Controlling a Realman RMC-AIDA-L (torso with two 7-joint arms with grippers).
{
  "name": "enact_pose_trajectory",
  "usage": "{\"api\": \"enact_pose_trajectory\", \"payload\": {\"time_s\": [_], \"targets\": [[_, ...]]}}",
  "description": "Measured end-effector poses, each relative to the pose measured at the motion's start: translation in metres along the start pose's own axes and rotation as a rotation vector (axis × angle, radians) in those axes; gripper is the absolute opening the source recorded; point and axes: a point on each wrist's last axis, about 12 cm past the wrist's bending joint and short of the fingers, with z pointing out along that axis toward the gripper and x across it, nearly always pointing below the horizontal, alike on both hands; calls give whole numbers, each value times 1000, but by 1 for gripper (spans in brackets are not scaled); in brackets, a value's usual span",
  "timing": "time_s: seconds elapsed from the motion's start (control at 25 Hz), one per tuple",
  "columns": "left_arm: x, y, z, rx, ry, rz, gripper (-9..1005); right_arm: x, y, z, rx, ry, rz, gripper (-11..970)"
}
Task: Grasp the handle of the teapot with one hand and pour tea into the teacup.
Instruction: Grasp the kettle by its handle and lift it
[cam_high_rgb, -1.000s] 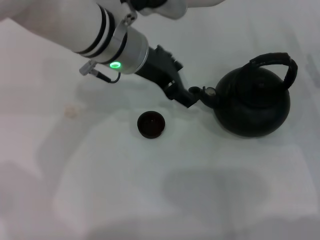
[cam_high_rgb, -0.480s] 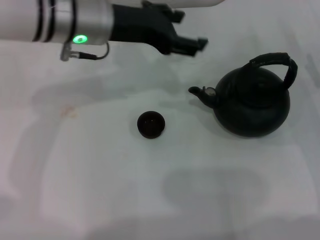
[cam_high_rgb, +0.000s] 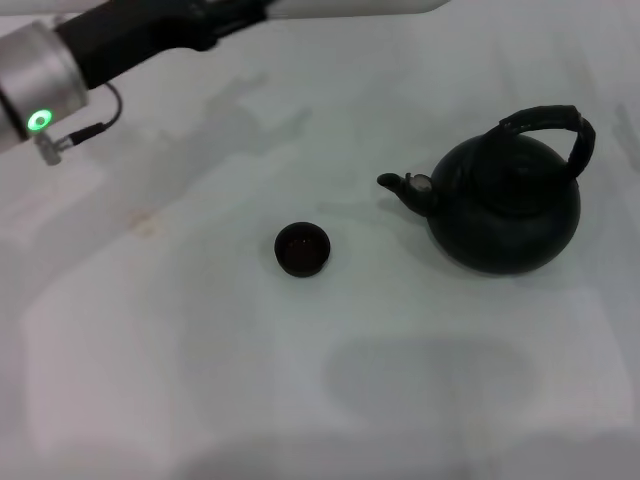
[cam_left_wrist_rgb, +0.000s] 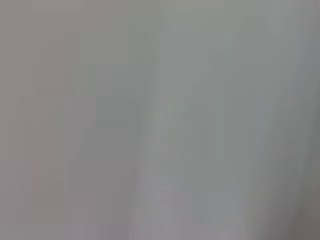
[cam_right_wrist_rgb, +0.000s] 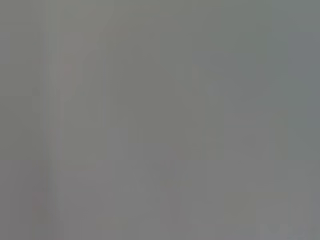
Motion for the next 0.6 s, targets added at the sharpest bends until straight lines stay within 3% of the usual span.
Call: {"api": "enact_pose_trajectory", "payload": {"time_s": [0.16, 0.32, 0.6], "targets": [[18, 15, -18, -109, -104, -50, 878, -4, -2, 0, 15, -30, 32, 819], [42, 25, -39, -258, -205, -40, 878, -8, -4, -3, 21, -80, 144, 818], [68, 35, -60, -452, -265, -100, 878, -10, -10, -15, -5, -100, 311, 816]]}}
